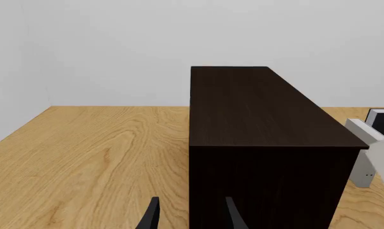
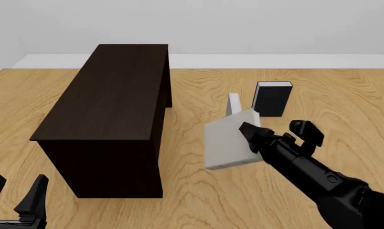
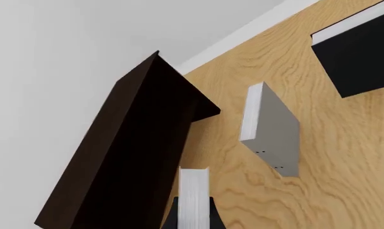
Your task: Pick up the book on the right and place it under the cabinet shelf.
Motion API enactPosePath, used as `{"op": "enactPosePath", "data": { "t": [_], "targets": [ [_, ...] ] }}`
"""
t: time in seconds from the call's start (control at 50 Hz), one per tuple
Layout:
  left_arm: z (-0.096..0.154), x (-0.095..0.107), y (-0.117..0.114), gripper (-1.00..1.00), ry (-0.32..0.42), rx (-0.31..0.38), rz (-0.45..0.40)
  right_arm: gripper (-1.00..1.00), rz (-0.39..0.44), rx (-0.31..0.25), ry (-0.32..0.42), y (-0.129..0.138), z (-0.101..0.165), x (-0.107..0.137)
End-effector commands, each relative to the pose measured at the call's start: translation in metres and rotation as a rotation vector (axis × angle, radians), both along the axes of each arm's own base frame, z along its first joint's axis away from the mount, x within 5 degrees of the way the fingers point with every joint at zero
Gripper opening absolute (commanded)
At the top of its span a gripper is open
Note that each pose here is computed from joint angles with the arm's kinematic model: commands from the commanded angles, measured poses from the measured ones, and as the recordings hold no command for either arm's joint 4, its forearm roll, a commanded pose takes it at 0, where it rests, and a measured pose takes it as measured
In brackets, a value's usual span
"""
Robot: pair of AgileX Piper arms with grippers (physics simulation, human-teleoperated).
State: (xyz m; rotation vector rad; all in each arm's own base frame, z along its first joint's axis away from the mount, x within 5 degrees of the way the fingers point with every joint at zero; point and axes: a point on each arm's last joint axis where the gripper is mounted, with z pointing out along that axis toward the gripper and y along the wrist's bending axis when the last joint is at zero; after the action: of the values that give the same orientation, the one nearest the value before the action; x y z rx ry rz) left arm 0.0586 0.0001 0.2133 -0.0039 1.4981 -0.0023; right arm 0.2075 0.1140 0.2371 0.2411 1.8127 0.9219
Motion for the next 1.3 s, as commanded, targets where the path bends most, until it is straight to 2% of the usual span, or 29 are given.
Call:
{"op": "enactPosePath", "data": {
  "t": [0.02, 0.18, 0.42, 0.72, 0.82, 1.1, 1.3],
  "targets": [
    [0.000, 0.000, 0.000, 1.00, 0.000, 0.000, 0.000, -1.00, 0.009, 0.095, 0.013, 0.016, -0.013, 0.016],
    [0.000, 0.000, 0.000, 1.00, 0.000, 0.000, 0.000, -1.00, 0.008, 0.141, 0.024, 0.022, -0.025, 0.025],
    [0.000, 0.001, 0.000, 1.00, 0.003, -0.001, 0.000, -1.00, 0.019, 0.178, 0.049, 0.035, -0.043, 0.037],
    [0.000, 0.001, 0.000, 1.00, 0.002, -0.001, 0.000, -1.00, 0.028, 0.264, 0.076, 0.053, -0.071, 0.055],
    [0.000, 0.001, 0.000, 1.00, 0.002, -0.001, 0.000, -1.00, 0.027, 0.271, 0.078, 0.056, -0.074, 0.060],
    [0.000, 0.001, 0.000, 1.00, 0.003, -0.001, 0.000, -1.00, 0.036, 0.334, 0.105, 0.068, -0.099, 0.069],
    [0.000, 0.001, 0.000, 1.00, 0.003, -0.001, 0.000, -1.00, 0.026, 0.347, 0.125, 0.071, -0.117, 0.075]
  ]
}}
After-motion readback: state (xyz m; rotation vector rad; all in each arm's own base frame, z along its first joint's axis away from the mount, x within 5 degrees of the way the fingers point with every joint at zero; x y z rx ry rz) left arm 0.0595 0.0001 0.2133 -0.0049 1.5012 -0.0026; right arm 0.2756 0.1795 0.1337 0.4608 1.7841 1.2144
